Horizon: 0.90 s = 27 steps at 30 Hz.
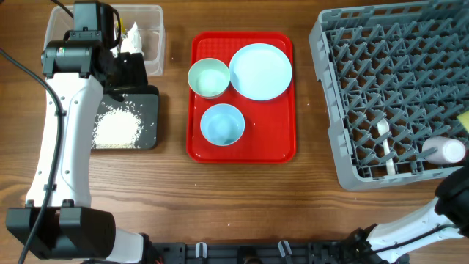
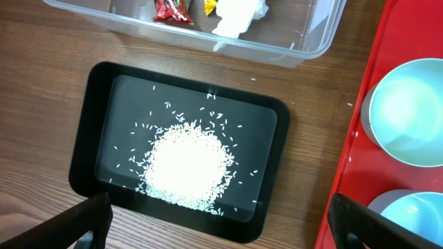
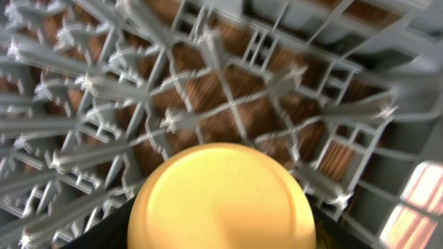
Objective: Sort waste into correct bins and load items into the dishwasher rack
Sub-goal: 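Place the yellow cup upside down in the rack's right side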
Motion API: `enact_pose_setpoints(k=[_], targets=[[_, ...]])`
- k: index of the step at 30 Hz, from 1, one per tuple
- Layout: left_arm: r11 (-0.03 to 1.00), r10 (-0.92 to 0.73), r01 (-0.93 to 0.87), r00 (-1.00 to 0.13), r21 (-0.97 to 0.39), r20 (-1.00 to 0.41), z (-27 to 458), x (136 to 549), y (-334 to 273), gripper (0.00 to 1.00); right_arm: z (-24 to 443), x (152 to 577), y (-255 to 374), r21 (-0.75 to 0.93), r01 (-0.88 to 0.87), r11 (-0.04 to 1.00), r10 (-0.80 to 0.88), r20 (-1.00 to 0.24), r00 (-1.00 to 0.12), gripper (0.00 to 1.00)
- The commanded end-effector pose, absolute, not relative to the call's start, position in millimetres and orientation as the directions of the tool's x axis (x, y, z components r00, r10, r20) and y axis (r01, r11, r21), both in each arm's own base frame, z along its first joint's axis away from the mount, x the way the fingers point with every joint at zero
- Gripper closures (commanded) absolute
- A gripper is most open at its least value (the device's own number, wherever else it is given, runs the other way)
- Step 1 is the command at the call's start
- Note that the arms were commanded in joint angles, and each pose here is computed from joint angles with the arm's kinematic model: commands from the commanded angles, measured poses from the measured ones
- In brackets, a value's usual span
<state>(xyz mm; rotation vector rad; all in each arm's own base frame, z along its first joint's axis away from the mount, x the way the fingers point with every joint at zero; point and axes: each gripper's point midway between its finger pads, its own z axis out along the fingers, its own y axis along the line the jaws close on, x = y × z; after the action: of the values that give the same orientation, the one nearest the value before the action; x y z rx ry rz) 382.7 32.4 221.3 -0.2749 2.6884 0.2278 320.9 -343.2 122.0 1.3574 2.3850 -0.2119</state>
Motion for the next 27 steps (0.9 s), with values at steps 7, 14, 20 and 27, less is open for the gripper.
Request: enact_pose_setpoints(k=[7, 14, 20, 27], targets=[[0.963, -0.168, -0.241, -0.887, 0.122, -0.431, 221, 383, 36, 0.00, 155, 334, -284, 0.180, 0.773, 0.608, 0.773, -0.355, -0.526, 0.39], [0.963, -0.168, -0.241, -0.887, 0.122, -0.431, 221, 383, 36, 0.00, 215, 332, -273, 0.231, 0.736, 0.637, 0.732, -0.479, -0.484, 0.29], [0.963, -0.168, -0.241, -0.887, 0.122, -0.431, 221, 383, 36, 0.00, 218, 343, -255, 0.244, 0.681, 0.690, 0.697, -0.479, -0.534, 0.36], [0.963, -0.168, -0.241, -0.887, 0.122, -0.431, 221, 383, 36, 0.00, 202, 341, -249, 0.132, 0.709, 0.693, 0.678, -0.452, -0.579, 0.82]])
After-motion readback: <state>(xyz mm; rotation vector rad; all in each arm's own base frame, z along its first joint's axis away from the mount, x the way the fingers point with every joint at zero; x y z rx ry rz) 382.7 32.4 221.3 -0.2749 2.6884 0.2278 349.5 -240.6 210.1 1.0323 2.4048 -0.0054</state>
